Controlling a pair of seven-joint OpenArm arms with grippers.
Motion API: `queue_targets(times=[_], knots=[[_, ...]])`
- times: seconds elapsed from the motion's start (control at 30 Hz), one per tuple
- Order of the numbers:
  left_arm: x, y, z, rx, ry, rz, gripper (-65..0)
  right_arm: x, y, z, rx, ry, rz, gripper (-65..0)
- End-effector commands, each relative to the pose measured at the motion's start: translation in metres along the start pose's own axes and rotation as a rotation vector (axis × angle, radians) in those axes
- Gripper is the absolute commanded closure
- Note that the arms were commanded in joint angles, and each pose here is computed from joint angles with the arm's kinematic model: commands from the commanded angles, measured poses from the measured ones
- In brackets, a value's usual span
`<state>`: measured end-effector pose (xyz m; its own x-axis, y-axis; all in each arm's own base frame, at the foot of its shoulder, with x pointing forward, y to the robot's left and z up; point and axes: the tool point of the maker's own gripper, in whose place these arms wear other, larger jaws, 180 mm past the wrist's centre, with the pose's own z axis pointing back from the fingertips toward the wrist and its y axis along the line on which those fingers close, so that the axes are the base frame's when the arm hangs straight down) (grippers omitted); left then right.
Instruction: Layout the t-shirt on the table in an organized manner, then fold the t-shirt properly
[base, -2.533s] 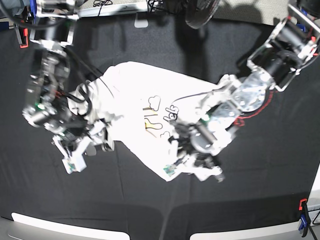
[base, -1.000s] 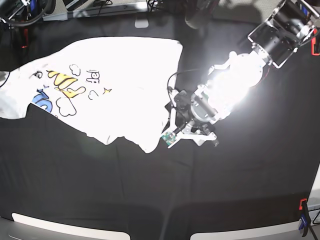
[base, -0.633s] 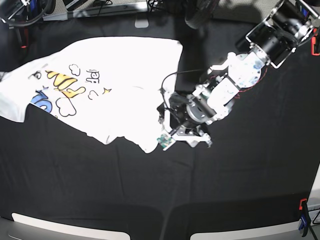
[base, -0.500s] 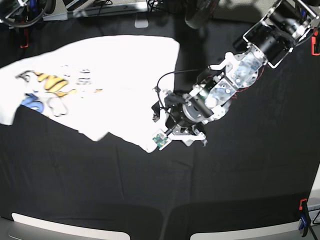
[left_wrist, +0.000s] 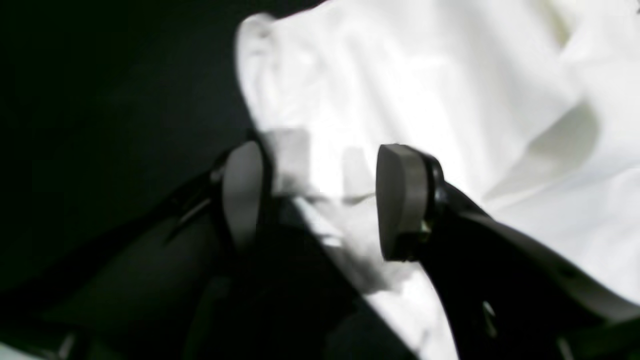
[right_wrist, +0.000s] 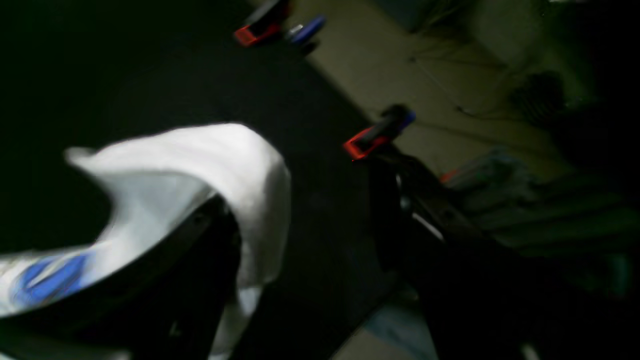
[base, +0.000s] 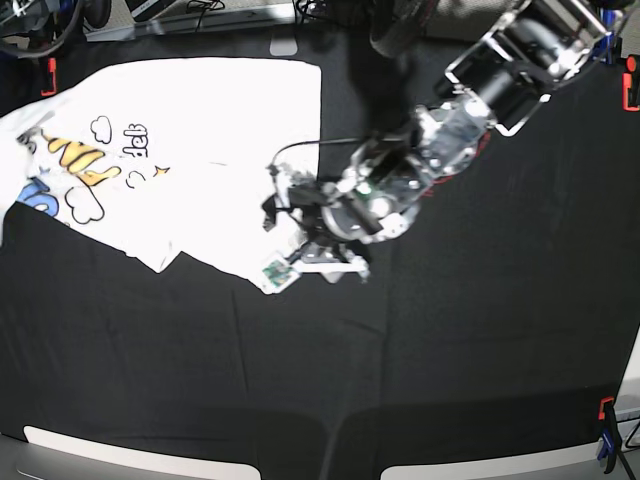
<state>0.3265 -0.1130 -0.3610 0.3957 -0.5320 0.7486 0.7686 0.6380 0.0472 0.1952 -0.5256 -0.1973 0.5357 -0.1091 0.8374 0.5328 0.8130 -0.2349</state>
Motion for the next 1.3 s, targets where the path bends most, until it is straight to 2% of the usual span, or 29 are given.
queue_targets(times=[0.0, 0.1, 0.13, 0.2, 0.27, 0.33, 0.37, 0.4, 0.43, 0.5, 0.53, 0.9, 1.03, 1.17, 1.27], knots=[[0.028, -0.001, 0.002, -0.002, -0.07, -0.009, -33.9, 0.023, 0.006, 0.006, 0.052, -0.061, 0.043, -28.4], [0.044, -0.015, 0.001, -0.027, -0.093, 0.0, -33.9, 0.026, 0.044, 0.013, 0.265, -0.09, 0.089, -28.4], [0.048, -0.018, 0.001, -0.032, -0.101, 0.0, -33.9, 0.027, 0.052, 0.015, 0.308, -0.099, 0.084, -28.4], [0.053, -0.019, 0.0, -0.021, -0.108, -0.013, -33.9, 0.028, 0.053, 0.015, 0.316, -0.104, 0.08, -28.3], [0.051, -0.017, 0.0, -0.005, -0.095, -0.028, -33.9, 0.019, 0.033, 0.01, 0.203, -0.043, 0.103, -28.2], [0.048, -0.016, 0.0, -0.001, -0.077, -0.031, -33.9, 0.01, -0.004, 0.005, -0.004, 0.024, 0.091, -28.2], [0.047, -0.017, 0.0, -0.003, -0.074, -0.029, -33.9, 0.008, -0.017, 0.006, -0.075, 0.038, 0.091, -28.2], [0.047, -0.017, 0.0, -0.006, -0.073, -0.027, -33.9, 0.006, -0.018, 0.007, -0.076, 0.041, 0.086, -28.2], [0.047, -0.017, 0.0, -0.005, -0.074, -0.027, -33.9, 0.004, -0.01, 0.007, -0.021, 0.039, 0.075, -28.2], [0.047, -0.017, 0.0, -0.006, -0.074, -0.028, -33.9, 0.004, 0.025, 0.012, 0.187, 0.021, 0.107, -28.2], [0.047, -0.017, 0.0, -0.006, -0.074, -0.027, -33.9, 0.005, 0.035, 0.014, 0.242, 0.002, 0.13, -28.2], [0.047, -0.018, 0.0, -0.013, -0.074, -0.021, -33.9, 0.007, 0.045, 0.017, 0.299, -0.024, 0.134, -28.3], [0.048, -0.021, 0.0, -0.028, -0.075, -0.008, -33.9, -0.01, 0.062, 0.013, 0.348, 0.036, 0.178, -35.2], [0.047, -0.022, 0.0, -0.031, -0.075, -0.006, -33.9, -0.047, 0.095, 0.01, 0.442, 0.159, 0.278, -36.0], [0.047, -0.022, 0.0, -0.031, -0.075, -0.006, -33.9, -0.064, 0.133, 0.014, 0.585, 0.193, 0.286, -35.9]])
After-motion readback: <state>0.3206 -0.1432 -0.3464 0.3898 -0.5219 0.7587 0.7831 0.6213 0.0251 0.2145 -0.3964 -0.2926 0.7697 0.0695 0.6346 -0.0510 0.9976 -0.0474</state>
